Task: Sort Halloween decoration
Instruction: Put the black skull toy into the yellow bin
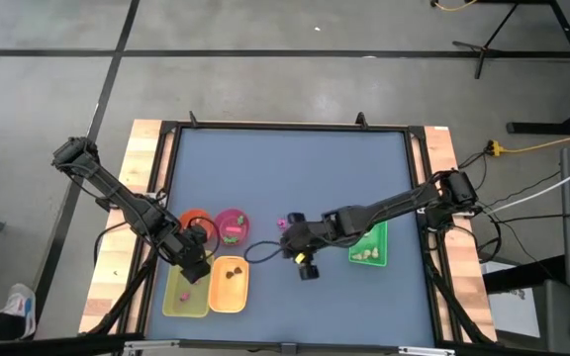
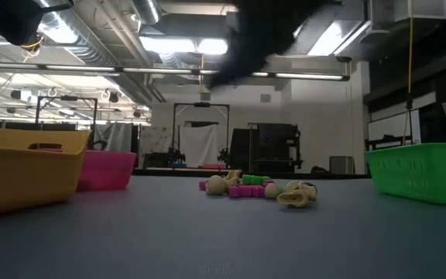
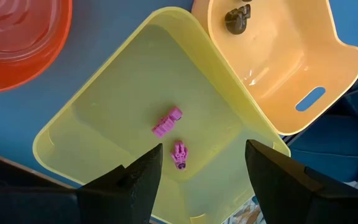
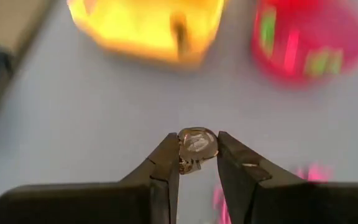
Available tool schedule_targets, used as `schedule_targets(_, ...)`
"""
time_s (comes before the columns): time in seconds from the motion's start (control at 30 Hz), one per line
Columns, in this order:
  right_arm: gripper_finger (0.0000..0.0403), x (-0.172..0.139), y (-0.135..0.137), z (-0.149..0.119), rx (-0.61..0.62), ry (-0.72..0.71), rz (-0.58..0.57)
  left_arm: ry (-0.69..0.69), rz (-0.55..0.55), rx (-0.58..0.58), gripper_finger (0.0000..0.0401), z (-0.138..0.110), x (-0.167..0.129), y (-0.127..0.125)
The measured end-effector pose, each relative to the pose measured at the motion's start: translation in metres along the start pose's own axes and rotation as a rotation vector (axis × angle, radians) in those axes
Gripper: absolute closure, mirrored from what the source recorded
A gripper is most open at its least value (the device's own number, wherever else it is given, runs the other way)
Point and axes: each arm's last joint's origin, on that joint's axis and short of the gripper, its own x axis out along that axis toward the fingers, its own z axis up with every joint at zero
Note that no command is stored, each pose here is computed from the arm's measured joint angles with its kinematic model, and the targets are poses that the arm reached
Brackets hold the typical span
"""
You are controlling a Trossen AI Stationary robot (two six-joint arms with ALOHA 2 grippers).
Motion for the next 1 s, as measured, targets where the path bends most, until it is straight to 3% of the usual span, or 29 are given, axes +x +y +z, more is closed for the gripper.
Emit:
schedule_targets(0.2, 0.0319, 0.017, 0.002, 0.022, -0.070, -0.281, 0.072, 0.000, 0.000, 0.000, 0.0189, 0.000, 0.000, 0.000)
schedule_targets(0.43, 0.0316, 0.057, 0.004, 0.024, -0.099, -0.500, 0.145, 0.000, 0.000, 0.000, 0.0189, 0.000, 0.000, 0.000)
schedule_targets(0.73, 0.0316, 0.088, 0.004, 0.018, -0.112, -0.660, 0.142, 0.000, 0.000, 0.000, 0.0189, 0.000, 0.000, 0.000)
schedule_targets(1.0, 0.0315, 0.106, 0.003, 0.023, -0.115, -0.666, 0.151, 0.000, 0.000, 0.000, 0.0189, 0.000, 0.000, 0.000)
